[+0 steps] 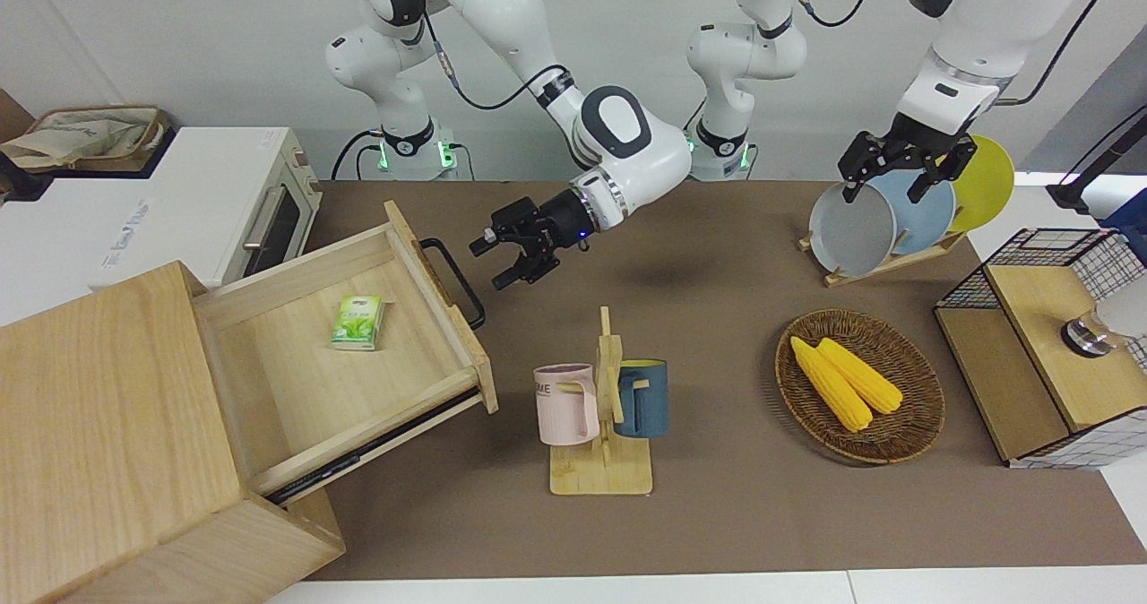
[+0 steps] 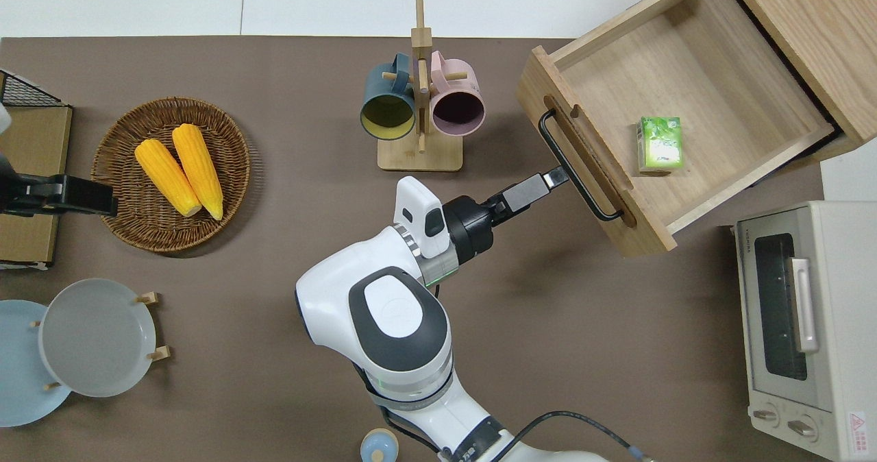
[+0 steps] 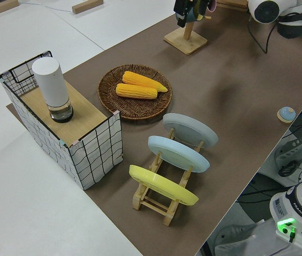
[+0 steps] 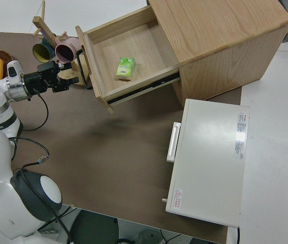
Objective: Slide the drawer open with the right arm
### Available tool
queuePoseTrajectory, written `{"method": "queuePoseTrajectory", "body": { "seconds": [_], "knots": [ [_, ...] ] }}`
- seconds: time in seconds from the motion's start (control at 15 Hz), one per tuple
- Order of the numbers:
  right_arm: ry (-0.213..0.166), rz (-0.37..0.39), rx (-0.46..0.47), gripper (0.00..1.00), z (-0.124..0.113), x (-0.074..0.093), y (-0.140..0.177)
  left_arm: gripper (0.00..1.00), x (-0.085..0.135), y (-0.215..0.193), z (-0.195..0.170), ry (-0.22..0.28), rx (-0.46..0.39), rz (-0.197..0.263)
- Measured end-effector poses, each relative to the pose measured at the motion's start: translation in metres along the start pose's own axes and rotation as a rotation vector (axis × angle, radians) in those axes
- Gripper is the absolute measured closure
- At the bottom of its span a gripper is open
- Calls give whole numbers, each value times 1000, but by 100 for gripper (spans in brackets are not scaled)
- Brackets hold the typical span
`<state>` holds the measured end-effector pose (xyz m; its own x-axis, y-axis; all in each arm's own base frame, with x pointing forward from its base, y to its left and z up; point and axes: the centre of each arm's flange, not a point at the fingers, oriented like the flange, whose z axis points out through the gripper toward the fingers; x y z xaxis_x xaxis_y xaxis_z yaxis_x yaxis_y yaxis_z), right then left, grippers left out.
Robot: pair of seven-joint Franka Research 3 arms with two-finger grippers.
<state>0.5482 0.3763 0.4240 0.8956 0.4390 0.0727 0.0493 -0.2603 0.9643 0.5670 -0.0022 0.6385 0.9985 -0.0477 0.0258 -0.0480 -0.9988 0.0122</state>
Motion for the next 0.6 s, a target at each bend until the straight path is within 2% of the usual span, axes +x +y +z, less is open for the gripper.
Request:
{"method": "queuePoseTrajectory", "body": {
  "seconds": [0.27,0.6],
  "knots": [
    [-12,6,110,1,-20,2,28,0,0,0,0,0,0,0],
    [-33,42,312,1,-41,-1,76,0,0,0,0,0,0,0]
  ]
}}
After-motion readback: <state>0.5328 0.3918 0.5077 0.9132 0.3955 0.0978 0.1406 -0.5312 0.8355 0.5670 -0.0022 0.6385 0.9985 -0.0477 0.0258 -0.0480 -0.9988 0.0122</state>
